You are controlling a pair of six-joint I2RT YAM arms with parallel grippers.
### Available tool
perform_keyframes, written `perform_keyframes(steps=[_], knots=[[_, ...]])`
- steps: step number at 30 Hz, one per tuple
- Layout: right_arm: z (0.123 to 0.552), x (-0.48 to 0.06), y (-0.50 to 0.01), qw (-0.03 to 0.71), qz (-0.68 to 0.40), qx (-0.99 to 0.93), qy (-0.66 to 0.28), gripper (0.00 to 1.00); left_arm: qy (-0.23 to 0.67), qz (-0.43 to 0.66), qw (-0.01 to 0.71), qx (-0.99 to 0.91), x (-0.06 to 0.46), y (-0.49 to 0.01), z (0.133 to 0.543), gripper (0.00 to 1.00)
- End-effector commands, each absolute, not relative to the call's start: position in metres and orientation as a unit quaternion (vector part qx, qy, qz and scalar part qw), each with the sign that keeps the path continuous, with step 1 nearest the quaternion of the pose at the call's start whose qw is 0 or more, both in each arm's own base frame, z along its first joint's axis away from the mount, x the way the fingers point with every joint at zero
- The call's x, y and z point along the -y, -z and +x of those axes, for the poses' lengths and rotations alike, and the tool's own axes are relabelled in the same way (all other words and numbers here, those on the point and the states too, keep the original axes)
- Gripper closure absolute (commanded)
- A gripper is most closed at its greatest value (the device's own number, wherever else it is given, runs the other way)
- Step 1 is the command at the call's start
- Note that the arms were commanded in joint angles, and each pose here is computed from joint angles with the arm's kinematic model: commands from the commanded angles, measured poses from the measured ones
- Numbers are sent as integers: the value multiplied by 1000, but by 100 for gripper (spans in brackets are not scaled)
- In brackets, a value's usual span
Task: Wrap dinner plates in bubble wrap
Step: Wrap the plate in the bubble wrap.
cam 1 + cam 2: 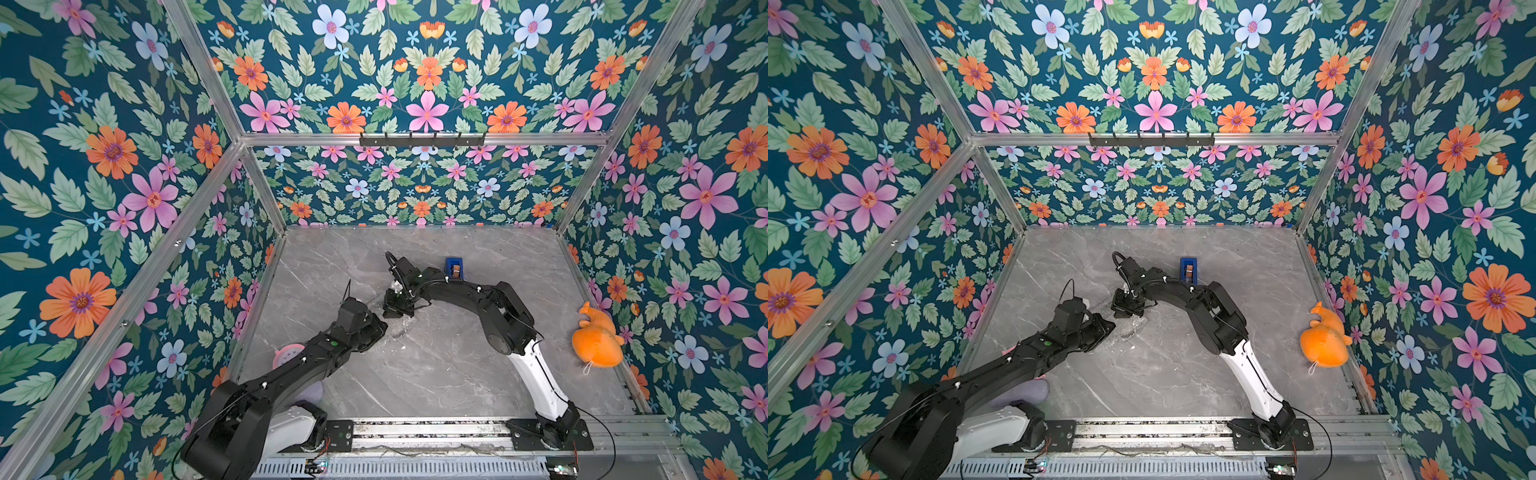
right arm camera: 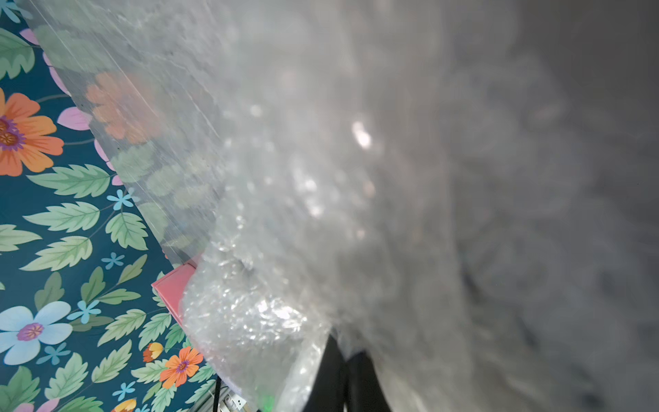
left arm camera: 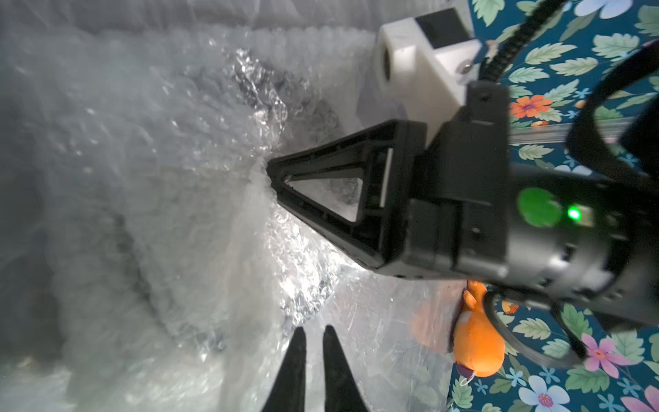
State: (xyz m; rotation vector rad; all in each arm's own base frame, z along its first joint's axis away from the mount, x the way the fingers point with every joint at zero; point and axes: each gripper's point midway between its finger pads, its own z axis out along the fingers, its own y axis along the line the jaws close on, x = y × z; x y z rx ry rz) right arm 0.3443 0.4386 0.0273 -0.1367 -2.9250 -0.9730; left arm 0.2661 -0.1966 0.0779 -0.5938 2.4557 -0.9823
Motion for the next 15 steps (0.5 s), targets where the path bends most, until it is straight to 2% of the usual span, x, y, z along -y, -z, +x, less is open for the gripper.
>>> perform_keyframes(steps=[1,5,9,15], knots=[[341,-421,-8,29,-81,960,267,100,372,-209,209,-880,211,-79,279,92],[341,-421,-12,29,-86,958,271,100,364,-217,217,-879,215,-72,295,95],[341,-421,-14,28,-89,957,274,100,285,-258,226,-895,191,-52,302,97],[343,-420,-20,22,-90,958,271,100,251,-273,182,-911,181,-14,289,100]])
